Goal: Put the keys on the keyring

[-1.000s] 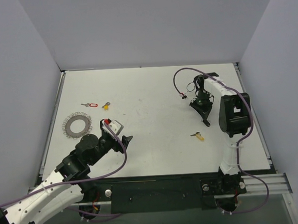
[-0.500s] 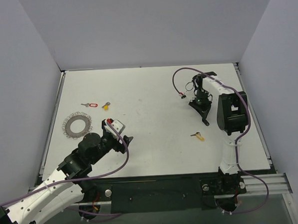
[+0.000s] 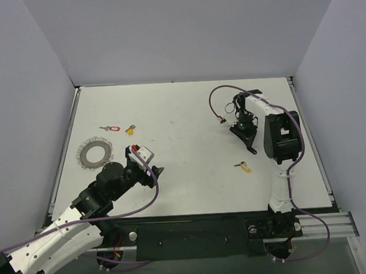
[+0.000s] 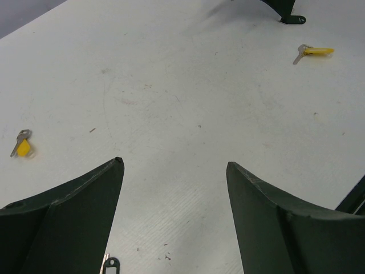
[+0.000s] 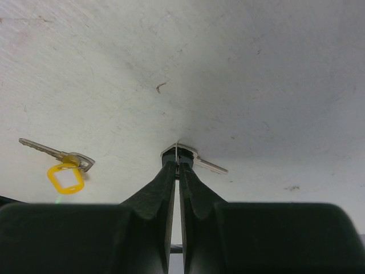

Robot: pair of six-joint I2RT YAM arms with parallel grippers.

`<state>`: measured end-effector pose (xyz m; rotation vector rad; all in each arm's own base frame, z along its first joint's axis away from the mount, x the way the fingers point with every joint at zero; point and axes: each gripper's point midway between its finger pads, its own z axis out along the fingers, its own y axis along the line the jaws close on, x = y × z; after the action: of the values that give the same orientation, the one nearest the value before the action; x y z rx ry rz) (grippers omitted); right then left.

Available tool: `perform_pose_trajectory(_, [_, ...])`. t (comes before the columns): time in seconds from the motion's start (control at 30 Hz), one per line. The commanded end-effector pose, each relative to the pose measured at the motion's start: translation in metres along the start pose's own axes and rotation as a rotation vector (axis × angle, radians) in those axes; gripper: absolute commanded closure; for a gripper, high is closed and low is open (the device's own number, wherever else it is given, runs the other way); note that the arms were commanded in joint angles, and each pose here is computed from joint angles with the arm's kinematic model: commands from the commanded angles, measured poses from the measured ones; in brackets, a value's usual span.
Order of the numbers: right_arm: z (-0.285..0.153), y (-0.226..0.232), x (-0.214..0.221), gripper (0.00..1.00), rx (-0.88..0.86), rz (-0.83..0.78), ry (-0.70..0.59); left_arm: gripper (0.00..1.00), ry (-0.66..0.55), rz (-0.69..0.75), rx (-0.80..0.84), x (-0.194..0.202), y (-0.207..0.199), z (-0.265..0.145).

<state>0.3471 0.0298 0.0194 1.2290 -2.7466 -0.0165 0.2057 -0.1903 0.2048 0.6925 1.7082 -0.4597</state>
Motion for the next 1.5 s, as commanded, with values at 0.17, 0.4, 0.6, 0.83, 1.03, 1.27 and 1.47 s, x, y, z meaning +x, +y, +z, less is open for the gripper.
perform_pose_trajectory(0.17, [-0.010, 0.003, 0.008, 0.86, 0.005, 0.010, 0.047, 0.17, -0.040, -0.003, 0.004, -0.012, 0.001, 0.001])
perform_pose_trajectory(0.4, [-0.032, 0.003, 0.009, 0.75, 0.034, 0.031, -0.015, 0.17, -0.040, -0.005, 0.002, -0.011, 0.001, 0.001])
perform_pose_trajectory(0.6, [-0.054, 0.009, 0.010, 0.72, 0.036, 0.054, -0.106, 0.17, -0.042, -0.011, 0.001, -0.011, 0.002, 0.001])
perform_pose_trajectory(0.83, [-0.078, 0.027, 0.014, 0.72, 0.009, 0.065, -0.242, 0.17, -0.045, -0.030, -0.002, -0.011, 0.003, 0.002])
perform_pose_trajectory(1.03, [-0.102, 0.058, 0.020, 0.72, -0.086, 0.106, -0.493, 0.17, -0.052, -0.091, 0.002, -0.012, 0.003, 0.004])
perform_pose_trajectory(1.27, [-0.125, 0.069, 0.033, 0.72, -0.116, 0.213, -0.837, 0.16, -0.075, -0.202, 0.003, -0.018, 0.010, 0.011])
perform_pose_trajectory(1.47, [-0.137, 0.064, 0.044, 0.64, -0.050, 0.236, -1.016, 0.14, -0.097, -0.292, -0.010, -0.021, 0.019, 0.014])
